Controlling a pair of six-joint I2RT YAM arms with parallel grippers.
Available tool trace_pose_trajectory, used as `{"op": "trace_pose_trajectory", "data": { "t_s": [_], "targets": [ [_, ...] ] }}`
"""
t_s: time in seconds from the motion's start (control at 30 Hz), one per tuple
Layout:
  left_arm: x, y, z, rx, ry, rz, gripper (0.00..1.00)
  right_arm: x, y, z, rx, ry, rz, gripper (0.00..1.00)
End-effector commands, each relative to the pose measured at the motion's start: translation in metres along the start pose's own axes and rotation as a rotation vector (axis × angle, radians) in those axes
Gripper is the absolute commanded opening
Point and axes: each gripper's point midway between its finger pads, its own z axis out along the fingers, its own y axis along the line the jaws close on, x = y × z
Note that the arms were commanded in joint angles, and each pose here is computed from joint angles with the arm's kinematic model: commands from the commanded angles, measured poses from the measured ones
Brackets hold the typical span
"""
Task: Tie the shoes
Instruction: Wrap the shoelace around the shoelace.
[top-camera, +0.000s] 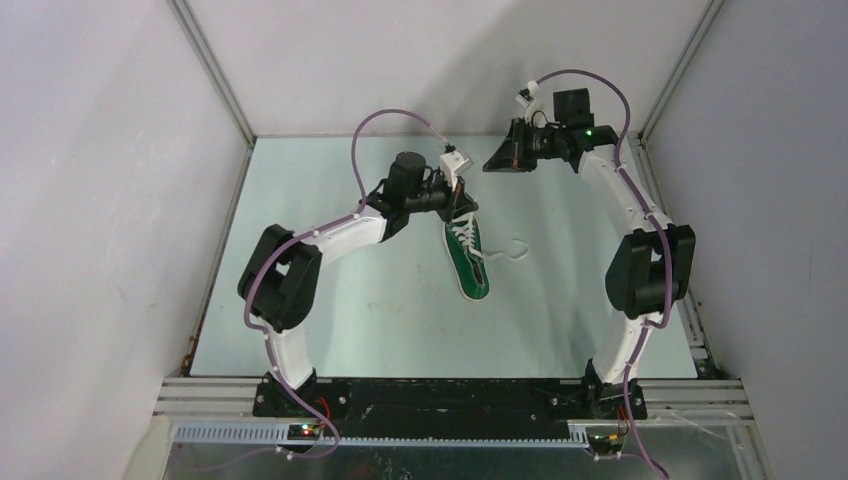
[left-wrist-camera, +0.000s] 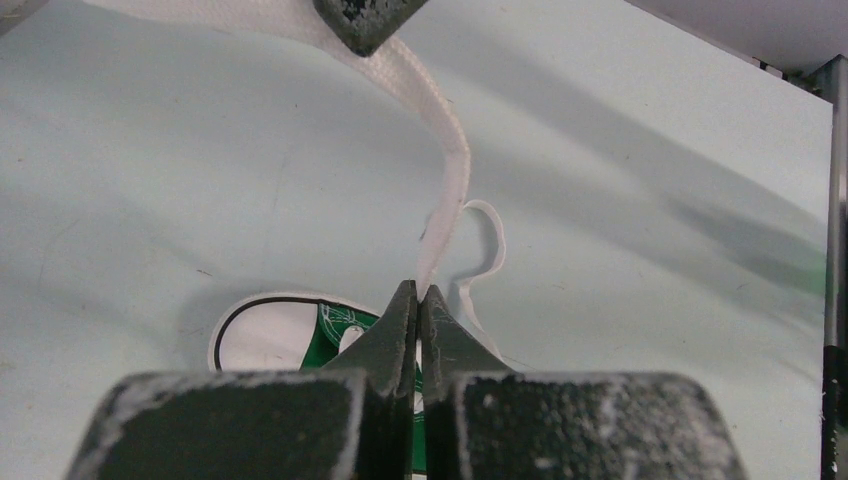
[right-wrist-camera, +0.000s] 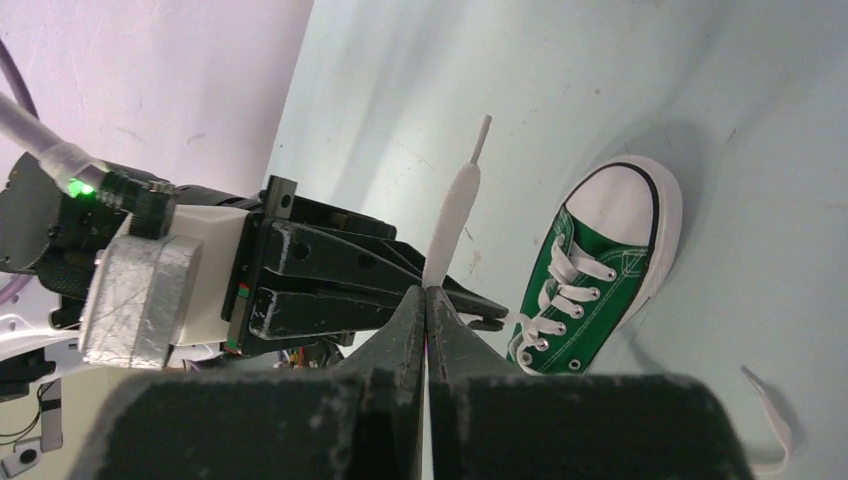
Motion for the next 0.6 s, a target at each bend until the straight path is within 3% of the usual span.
{"op": "trace_pose_trajectory", "data": {
  "t_s": [0.0, 0.13, 0.27, 0.57],
  "targets": [
    [-0.008, -0.003, -0.005, 0.009, -0.015, 0.031, 0.0, -0.009, 0.009, -0.015, 0.012, -0.054, -0.024, 0.0],
    [-0.005, -0.003, -0.004, 0.006, -0.007, 0.025, 0.06, -0.006, 0.005, -0.015, 0.019, -0.051, -0.01, 0.0],
    [-0.005, -0.002, -0.006, 0.001, -0.005, 0.032, 0.01, -0.005, 0.001, -0.015, 0.03, -0.05, 0.001, 0.0],
    [0.011, 0.004, -0.016, -0.033, 0.082, 0.056, 0.0, 0.018, -0.061, -0.019, 0.225, -0.03, 0.13, 0.0]
  ]
}}
